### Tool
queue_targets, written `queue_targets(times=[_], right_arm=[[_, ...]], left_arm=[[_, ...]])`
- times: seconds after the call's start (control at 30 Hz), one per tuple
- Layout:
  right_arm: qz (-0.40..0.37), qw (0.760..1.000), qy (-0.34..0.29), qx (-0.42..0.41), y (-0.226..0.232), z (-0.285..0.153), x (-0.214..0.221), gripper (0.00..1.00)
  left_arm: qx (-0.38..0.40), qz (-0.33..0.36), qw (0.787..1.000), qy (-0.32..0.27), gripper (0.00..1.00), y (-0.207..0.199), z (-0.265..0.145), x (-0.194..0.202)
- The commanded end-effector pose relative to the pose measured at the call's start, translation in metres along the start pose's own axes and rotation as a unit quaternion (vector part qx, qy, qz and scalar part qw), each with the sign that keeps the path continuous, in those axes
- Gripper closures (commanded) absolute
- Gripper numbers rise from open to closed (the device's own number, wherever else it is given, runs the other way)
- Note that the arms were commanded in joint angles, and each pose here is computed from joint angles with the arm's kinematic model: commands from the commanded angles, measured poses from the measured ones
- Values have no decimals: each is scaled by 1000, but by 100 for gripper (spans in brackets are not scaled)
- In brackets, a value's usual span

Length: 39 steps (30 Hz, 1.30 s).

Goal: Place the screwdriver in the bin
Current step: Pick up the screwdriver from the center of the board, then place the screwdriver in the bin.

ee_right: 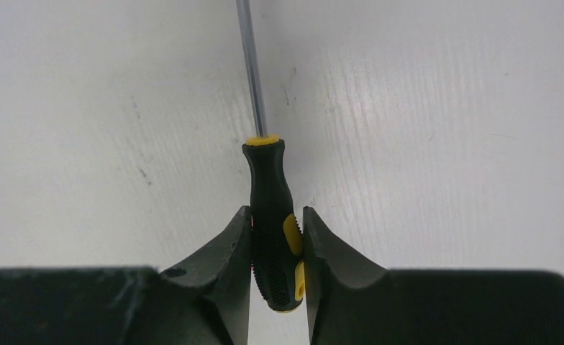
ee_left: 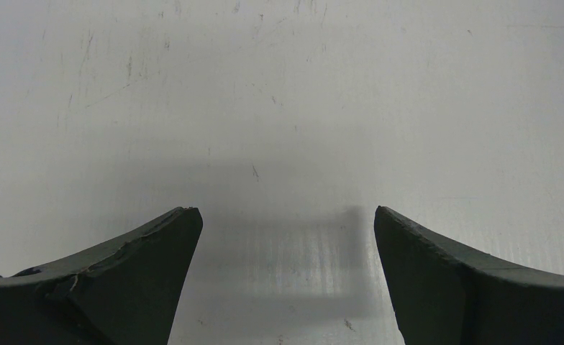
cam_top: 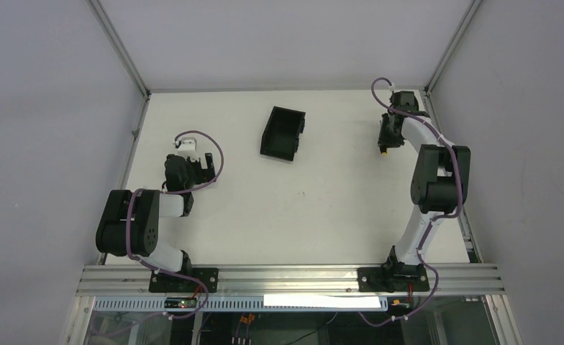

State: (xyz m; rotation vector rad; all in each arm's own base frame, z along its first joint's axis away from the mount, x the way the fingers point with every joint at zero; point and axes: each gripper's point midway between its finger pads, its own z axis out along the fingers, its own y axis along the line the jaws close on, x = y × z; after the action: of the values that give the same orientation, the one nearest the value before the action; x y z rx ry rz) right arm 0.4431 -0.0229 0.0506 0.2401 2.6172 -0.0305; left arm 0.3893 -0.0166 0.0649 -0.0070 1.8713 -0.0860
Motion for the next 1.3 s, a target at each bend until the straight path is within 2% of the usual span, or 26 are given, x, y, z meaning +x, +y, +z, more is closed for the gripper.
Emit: queue_targets(times=[0.0, 0.67, 0.77, 0.97, 1.27], right_arm=[[11, 996, -86, -25, 13, -66, -45, 94], [13, 966, -257, -18, 9, -244, -117, 99], [20, 963, -269, -13, 9, -256, -121, 99], [41, 959, -277, -34, 41, -263, -121, 100], [3, 954, -288, -82, 131, -260, -115, 100]], left_arm=[[-4, 0, 1000, -25, 1, -1, 0, -15], [-4, 0, 1000, -25, 1, -1, 0, -15], [-4, 0, 1000, -25, 1, -1, 0, -15], [-5, 0, 1000, -25, 1, -1, 0, -15], [-4, 0, 1000, -25, 1, -1, 0, -15]])
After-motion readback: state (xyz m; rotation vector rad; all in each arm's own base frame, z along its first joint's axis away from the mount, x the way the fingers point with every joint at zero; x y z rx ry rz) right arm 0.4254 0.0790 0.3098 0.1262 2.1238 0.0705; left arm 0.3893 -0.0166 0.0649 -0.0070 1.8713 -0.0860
